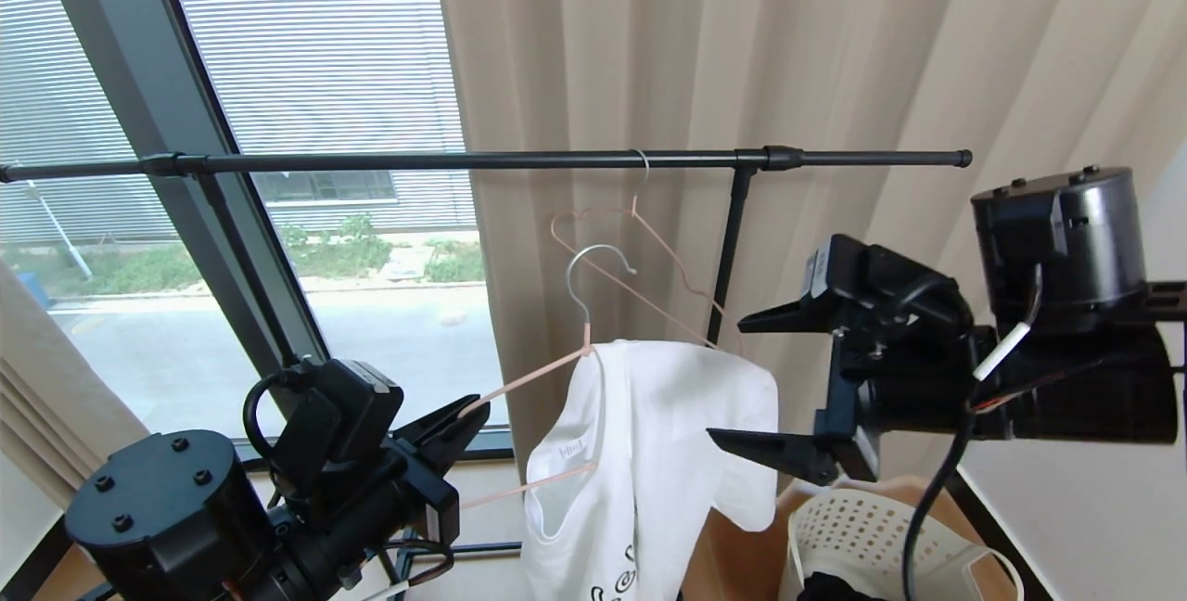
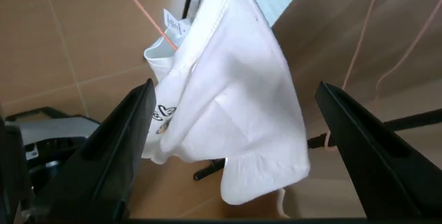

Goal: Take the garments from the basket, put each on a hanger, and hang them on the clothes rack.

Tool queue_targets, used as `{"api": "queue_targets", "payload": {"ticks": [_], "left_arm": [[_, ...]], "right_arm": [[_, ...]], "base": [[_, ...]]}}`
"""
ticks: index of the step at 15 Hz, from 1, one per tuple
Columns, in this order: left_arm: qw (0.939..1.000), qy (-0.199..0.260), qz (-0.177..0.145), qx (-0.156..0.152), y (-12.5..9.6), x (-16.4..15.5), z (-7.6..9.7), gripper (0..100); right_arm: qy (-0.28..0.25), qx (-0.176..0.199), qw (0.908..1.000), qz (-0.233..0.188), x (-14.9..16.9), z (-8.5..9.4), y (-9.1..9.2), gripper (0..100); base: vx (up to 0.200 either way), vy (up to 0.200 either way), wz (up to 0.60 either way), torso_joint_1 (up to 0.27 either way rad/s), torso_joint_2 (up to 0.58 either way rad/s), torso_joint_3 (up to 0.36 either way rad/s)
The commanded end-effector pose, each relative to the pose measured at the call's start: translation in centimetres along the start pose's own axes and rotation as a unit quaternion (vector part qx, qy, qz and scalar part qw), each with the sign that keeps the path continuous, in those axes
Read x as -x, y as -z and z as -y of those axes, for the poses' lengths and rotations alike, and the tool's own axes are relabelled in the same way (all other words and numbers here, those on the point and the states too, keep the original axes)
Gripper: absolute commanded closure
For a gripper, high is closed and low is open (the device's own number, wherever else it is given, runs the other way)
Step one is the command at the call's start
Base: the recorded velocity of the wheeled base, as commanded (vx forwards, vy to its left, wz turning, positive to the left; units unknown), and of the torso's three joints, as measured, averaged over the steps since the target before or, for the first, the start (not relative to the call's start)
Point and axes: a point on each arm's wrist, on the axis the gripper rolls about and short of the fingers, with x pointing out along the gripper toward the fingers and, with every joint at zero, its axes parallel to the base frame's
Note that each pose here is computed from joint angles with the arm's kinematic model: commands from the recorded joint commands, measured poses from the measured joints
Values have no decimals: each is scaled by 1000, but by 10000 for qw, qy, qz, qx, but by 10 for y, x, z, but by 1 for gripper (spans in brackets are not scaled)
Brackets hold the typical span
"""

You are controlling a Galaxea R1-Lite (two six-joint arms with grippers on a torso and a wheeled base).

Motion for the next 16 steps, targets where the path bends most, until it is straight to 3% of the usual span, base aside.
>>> {"api": "queue_targets", "payload": {"ticks": [1, 3, 5, 9, 16], "left_arm": [[10000, 5, 39, 3, -2, 3, 0, 100], [10000, 41, 52, 1, -2, 5, 1, 100], [9998, 214, 38, -2, -1, 7, 2, 100], [9993, 359, 51, -13, -2, 15, 7, 100], [9990, 435, 55, -34, -2, 16, 10, 100]], "right_arm": [[-373, 226, 9990, 64, 15, 38, -11, 0], [-1106, 270, 9935, -28, 0, 59, -12, 0], [-1863, -38, 9825, 70, -18, 65, -12, 0], [-2162, -232, 9760, -125, -50, 69, 3, 0], [-2397, -311, 9699, -290, -71, 63, 12, 0]], "base": [[0, 0, 0, 0, 0, 0], [0, 0, 0, 0, 0, 0], [0, 0, 0, 0, 0, 0], [0, 0, 0, 0, 0, 0], [0, 0, 0, 0, 0, 0]]}}
